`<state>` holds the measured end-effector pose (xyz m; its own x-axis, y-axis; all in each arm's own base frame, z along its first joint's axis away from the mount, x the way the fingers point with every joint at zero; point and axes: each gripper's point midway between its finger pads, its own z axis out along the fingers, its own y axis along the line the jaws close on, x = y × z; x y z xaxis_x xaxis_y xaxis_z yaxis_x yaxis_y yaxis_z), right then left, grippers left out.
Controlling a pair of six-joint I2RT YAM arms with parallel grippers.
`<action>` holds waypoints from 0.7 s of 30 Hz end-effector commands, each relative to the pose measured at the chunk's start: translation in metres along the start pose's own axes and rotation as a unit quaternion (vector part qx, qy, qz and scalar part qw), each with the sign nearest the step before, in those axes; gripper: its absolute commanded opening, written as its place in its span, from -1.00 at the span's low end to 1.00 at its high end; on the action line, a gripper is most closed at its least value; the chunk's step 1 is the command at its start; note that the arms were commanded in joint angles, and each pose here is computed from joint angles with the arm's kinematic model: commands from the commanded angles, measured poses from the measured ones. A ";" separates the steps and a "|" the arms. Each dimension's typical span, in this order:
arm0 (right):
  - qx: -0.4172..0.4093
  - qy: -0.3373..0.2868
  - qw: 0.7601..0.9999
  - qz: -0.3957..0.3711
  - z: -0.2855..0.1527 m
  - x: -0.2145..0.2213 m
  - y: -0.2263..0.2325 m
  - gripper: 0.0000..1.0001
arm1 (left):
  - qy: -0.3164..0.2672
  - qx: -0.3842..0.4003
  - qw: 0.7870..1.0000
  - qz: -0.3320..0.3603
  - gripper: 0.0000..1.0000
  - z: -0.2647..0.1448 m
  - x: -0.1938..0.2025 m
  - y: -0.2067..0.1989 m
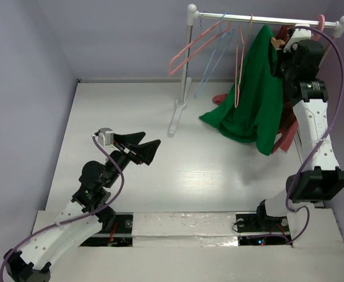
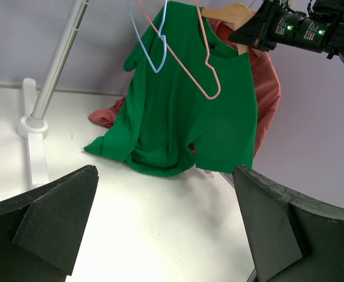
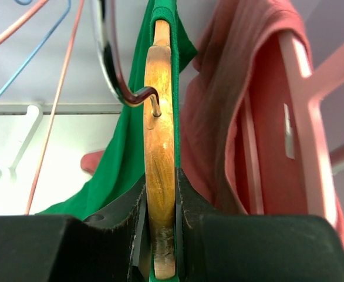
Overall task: Place the t-shirt on the hanger
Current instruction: Place the hanger at the clothesline.
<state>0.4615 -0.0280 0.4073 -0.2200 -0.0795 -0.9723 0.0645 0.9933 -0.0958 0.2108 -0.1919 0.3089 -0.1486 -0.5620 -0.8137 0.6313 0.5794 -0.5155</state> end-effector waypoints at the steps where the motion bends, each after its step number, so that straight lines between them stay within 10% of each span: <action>1: -0.003 -0.122 0.993 0.009 -0.015 -0.076 -0.004 -1.00 | -0.016 0.015 1.000 -0.004 0.98 0.002 -0.006 -0.006; 21: -0.025 -0.147 0.988 0.050 0.015 -0.093 0.002 -1.00 | -0.010 0.001 1.000 -0.001 0.98 0.006 0.001 0.001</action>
<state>0.4940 -0.0142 0.4325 -0.1213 -0.0147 -0.9925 0.0082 0.9998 -0.0158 0.2154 -0.1943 0.3025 -0.1606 -0.5526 -0.8178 0.6188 0.5891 -0.5196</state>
